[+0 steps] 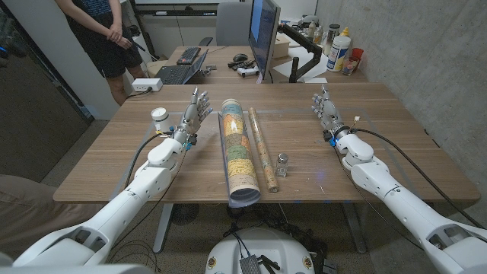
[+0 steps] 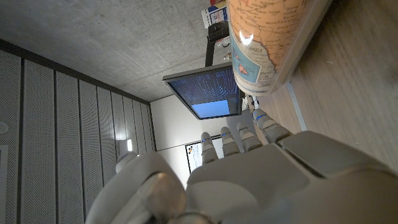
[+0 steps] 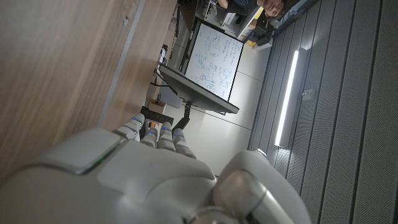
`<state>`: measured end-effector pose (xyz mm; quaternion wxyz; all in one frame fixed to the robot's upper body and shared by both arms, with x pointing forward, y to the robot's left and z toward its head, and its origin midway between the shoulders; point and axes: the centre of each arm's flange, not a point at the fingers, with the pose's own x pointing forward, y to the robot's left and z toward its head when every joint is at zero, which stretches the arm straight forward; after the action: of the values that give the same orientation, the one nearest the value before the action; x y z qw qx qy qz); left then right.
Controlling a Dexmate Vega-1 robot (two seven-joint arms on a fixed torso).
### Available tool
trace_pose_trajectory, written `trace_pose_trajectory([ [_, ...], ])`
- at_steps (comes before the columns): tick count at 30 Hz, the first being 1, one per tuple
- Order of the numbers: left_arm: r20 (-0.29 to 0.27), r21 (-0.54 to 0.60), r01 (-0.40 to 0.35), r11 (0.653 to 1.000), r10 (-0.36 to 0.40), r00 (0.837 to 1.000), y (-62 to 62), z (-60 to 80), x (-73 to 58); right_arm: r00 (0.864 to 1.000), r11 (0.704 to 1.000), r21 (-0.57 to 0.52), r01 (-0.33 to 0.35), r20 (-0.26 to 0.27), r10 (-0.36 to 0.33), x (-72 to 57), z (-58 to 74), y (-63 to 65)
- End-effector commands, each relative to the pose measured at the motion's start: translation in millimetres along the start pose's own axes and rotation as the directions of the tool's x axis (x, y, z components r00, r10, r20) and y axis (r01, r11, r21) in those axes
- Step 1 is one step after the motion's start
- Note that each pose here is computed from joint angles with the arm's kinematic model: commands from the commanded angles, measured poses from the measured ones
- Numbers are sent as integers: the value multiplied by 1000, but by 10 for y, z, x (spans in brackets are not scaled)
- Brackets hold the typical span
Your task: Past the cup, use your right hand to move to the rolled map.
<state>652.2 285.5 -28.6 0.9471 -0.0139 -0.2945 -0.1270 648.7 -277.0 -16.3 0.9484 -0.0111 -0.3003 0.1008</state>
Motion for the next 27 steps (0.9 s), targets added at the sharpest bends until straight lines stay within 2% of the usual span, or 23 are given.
trace_pose_trajectory([
  [1, 9, 0, -7, 1000, 7, 1000, 35, 15, -49, 1000, 995, -102, -16, 6, 17, -20, 151, 123],
  [19, 16, -1, -31, 1000, 31, 999, 118, 28, -81, 999, 973, -226, -40, 10, 43, 32, 311, 303],
  [27, 16, -1, -37, 999, 38, 999, 134, 26, -89, 999, 962, -270, -45, -3, 46, 32, 354, 334],
])
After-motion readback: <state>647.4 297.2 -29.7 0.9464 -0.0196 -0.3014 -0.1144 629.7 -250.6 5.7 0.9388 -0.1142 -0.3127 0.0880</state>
